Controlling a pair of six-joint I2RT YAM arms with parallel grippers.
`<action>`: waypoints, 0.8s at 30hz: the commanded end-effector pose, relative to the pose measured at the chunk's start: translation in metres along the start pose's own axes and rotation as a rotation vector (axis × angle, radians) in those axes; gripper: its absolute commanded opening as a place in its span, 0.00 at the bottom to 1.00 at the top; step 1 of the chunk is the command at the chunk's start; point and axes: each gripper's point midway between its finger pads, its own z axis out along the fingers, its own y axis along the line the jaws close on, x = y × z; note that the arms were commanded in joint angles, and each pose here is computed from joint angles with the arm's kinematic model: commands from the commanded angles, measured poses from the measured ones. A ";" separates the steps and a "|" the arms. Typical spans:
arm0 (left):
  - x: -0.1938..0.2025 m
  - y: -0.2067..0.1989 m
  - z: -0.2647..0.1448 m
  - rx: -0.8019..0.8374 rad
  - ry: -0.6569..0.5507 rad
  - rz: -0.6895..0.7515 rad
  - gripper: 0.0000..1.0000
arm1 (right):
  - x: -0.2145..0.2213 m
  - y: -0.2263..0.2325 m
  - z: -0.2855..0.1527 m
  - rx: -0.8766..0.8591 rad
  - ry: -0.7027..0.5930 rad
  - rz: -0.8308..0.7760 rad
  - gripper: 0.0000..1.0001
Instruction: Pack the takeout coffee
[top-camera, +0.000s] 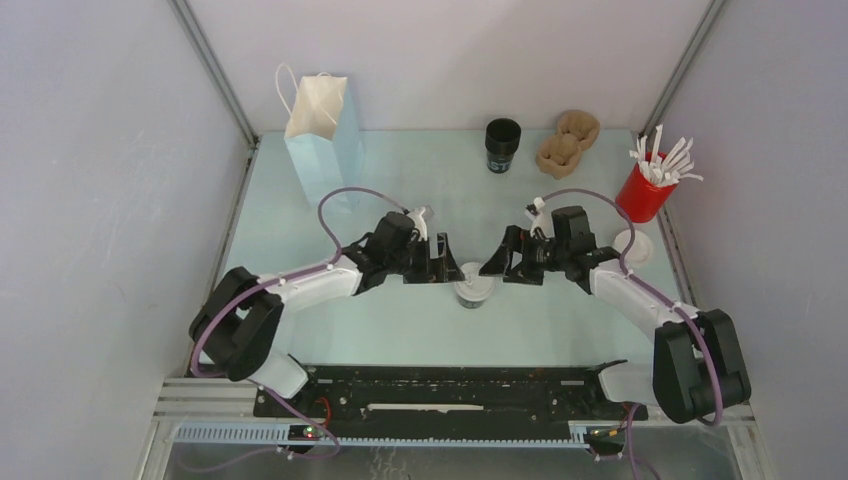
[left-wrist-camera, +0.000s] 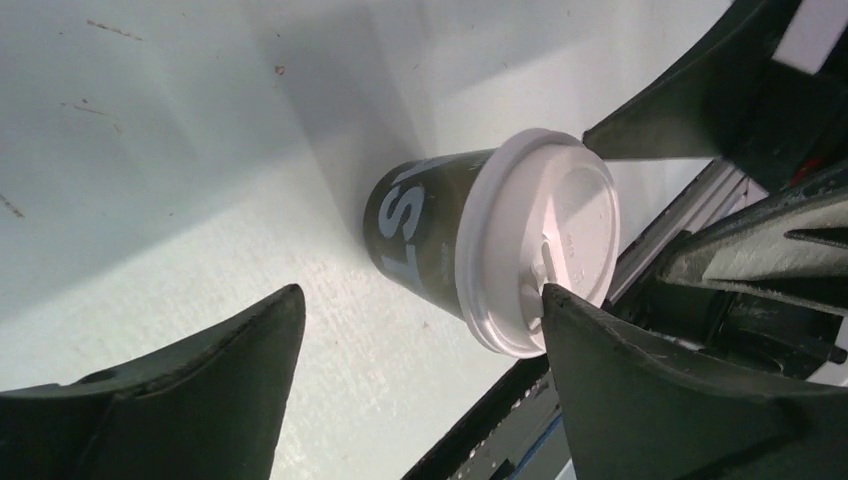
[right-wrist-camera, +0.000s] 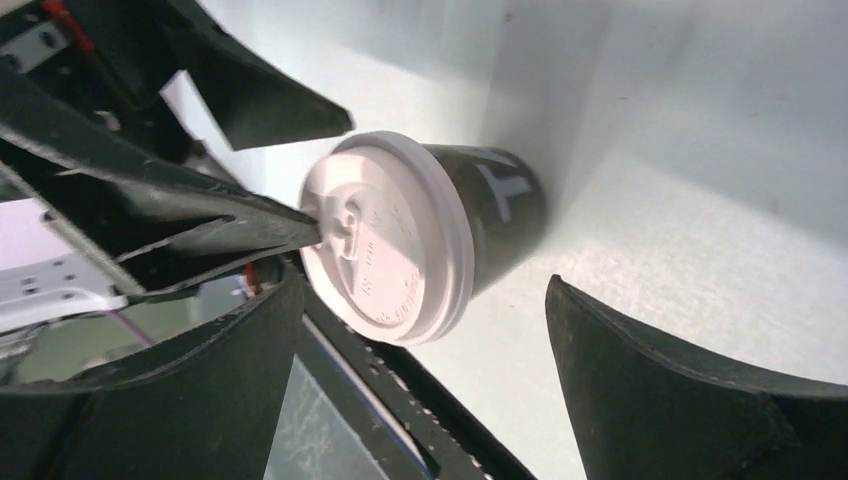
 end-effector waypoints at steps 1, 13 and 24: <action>-0.024 -0.023 -0.027 0.001 -0.024 0.098 0.93 | -0.011 -0.003 -0.018 0.188 -0.032 -0.157 1.00; -0.042 -0.014 -0.110 -0.048 -0.199 0.142 0.99 | -0.004 0.049 0.001 0.314 0.049 -0.472 1.00; -0.029 0.005 -0.031 0.047 -0.129 0.001 0.87 | -0.003 0.065 0.055 0.126 0.001 -0.215 0.99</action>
